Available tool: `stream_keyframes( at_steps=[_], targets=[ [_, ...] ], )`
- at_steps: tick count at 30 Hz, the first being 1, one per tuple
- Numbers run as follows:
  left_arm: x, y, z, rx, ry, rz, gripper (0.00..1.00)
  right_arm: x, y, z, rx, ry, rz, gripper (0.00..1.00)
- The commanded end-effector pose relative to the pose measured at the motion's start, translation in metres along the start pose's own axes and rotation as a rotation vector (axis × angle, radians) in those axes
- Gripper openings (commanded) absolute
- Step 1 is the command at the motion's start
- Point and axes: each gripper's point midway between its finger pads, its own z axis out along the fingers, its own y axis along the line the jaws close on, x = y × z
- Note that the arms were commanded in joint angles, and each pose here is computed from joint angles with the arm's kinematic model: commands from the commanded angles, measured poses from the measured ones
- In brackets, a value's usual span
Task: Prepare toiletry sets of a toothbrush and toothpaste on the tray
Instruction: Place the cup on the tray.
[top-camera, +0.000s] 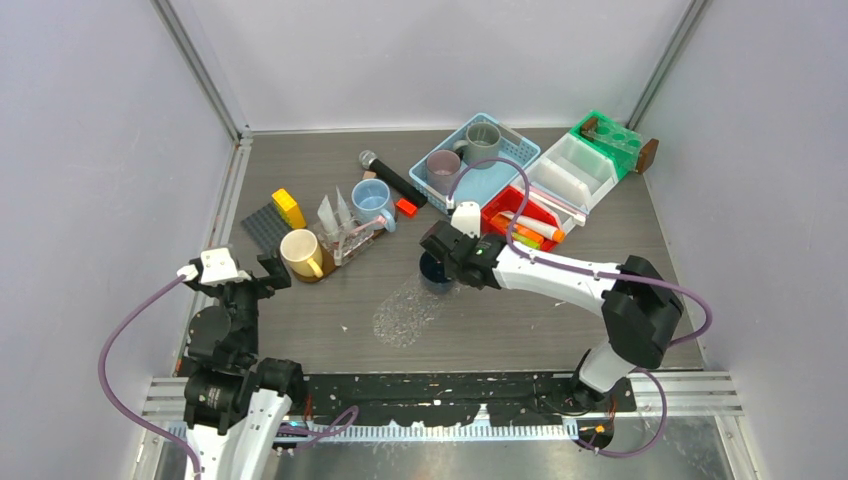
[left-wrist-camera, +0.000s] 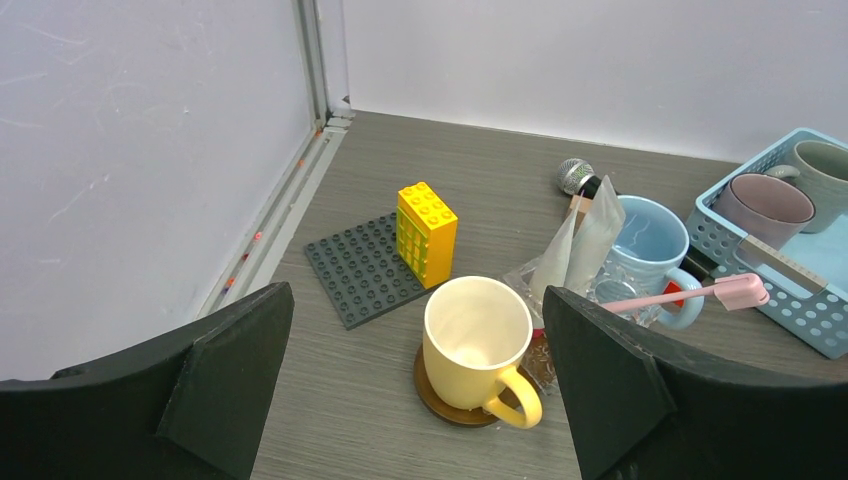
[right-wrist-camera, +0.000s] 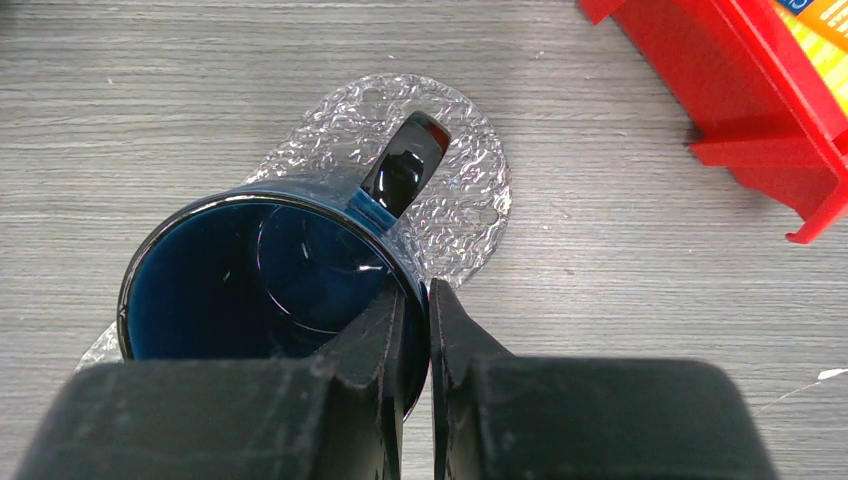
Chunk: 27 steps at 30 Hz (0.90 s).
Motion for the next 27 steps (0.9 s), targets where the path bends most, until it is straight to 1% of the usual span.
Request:
stream_keyframes(
  at_steps=[1, 6, 11, 12, 15, 18, 19, 20, 22, 23, 24, 26, 27],
  targets=[
    [-0.005, 0.001, 0.001, -0.008, -0.018, -0.014, 1.0, -0.025, 0.017, 0.001, -0.038, -0.103, 0.138, 0.1],
    [-0.005, 0.001, 0.001, -0.008, -0.017, -0.012, 1.0, -0.012, 0.021, 0.006, -0.057, -0.058, 0.119, 0.21],
    [-0.005, 0.0, 0.001, -0.007, -0.018, -0.013, 1.0, -0.007, 0.023, 0.0, -0.093, -0.029, 0.078, 0.37],
    [-0.005, 0.0, 0.002, -0.006, -0.019, -0.013, 1.0, -0.007, 0.023, -0.003, -0.105, -0.022, 0.071, 0.39],
    [-0.006, 0.0, 0.002, -0.004, -0.022, -0.014, 1.0, -0.008, 0.022, -0.013, -0.132, -0.009, 0.012, 0.47],
    [-0.005, -0.001, 0.002, -0.002, -0.019, -0.013, 1.0, -0.017, 0.019, -0.033, -0.19, -0.026, -0.061, 0.54],
    [-0.004, -0.001, 0.002, -0.002, -0.017, -0.013, 1.0, -0.022, 0.018, -0.039, -0.209, -0.042, -0.13, 0.58],
    [-0.005, -0.001, 0.002, -0.002, -0.018, -0.013, 1.0, -0.028, 0.017, -0.05, -0.242, -0.058, -0.156, 0.6],
    [-0.005, -0.001, 0.002, 0.001, -0.018, -0.013, 1.0, -0.037, 0.014, -0.069, -0.304, -0.088, -0.305, 0.7],
    [-0.005, -0.002, 0.002, 0.002, -0.018, -0.013, 1.0, -0.045, 0.013, -0.079, -0.333, -0.114, -0.415, 0.72],
    [-0.005, -0.002, 0.002, 0.002, -0.018, -0.013, 1.0, -0.043, 0.006, -0.082, -0.328, -0.099, -0.486, 0.74],
    [-0.006, -0.002, 0.001, 0.005, -0.022, -0.015, 1.0, -0.046, -0.006, -0.091, -0.341, -0.12, -0.723, 0.76],
    [-0.006, -0.002, 0.001, 0.005, -0.024, -0.016, 1.0, -0.043, -0.009, -0.096, -0.367, -0.112, -0.779, 0.76]
  ],
)
